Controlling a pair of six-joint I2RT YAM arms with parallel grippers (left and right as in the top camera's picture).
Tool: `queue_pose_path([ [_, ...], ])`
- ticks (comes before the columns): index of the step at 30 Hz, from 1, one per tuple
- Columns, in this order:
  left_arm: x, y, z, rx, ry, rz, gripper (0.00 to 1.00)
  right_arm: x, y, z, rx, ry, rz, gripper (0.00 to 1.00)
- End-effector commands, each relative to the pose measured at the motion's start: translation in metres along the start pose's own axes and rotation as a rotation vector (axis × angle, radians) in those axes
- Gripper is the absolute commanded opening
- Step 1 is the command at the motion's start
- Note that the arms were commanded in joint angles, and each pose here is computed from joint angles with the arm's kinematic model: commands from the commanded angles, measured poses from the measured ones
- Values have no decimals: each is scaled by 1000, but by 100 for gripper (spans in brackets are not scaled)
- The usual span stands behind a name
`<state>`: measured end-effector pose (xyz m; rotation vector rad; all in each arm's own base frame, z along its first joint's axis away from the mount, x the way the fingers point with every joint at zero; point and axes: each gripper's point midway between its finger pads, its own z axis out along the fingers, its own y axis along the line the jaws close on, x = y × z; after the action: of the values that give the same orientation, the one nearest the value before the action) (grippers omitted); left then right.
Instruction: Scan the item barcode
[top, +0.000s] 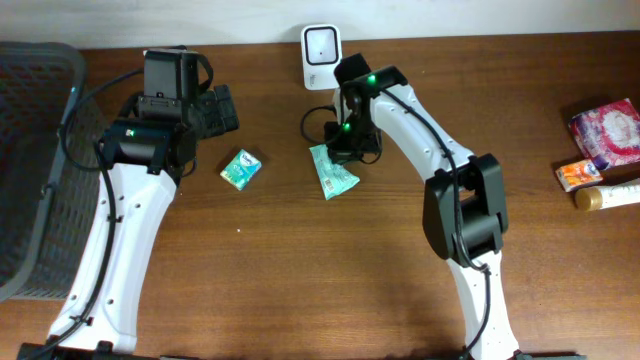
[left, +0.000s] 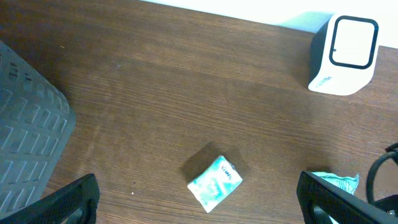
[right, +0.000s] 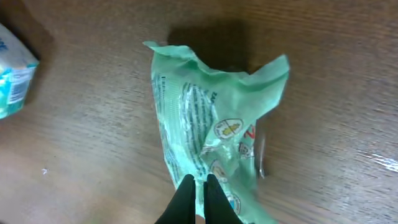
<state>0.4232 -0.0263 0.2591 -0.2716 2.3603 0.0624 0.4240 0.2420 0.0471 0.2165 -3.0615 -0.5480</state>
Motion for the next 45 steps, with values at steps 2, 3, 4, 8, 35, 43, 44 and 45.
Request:
queue_pose_path([
  [2, -3, 5, -2, -13, -11, 5, 99, 5, -19, 12, 221, -22, -22, 4],
  [3, -3, 5, -2, -13, -11, 5, 99, 8, -31, 16, 269, -12, -16, 4],
  [4, -3, 5, -2, -13, -11, 5, 99, 13, -47, 20, 333, -3, 1, 4],
  [8, -3, 5, -2, -13, -10, 6, 99, 29, -70, 34, 351, 46, 63, 4],
  [35, -3, 5, -2, -13, -10, 5, 99, -13, 30, -22, -618, -31, -71, 4],
  [43, -3, 5, -2, -13, -11, 5, 99, -35, 90, -163, -1015, -349, -558, 4],
  [44, -3, 5, -2, -13, -11, 5, 99, -36, 90, -163, -1008, -355, -564, 4],
  [45, -3, 5, -2, -13, -11, 5, 99, -41, 89, -160, -977, -375, -574, 4],
])
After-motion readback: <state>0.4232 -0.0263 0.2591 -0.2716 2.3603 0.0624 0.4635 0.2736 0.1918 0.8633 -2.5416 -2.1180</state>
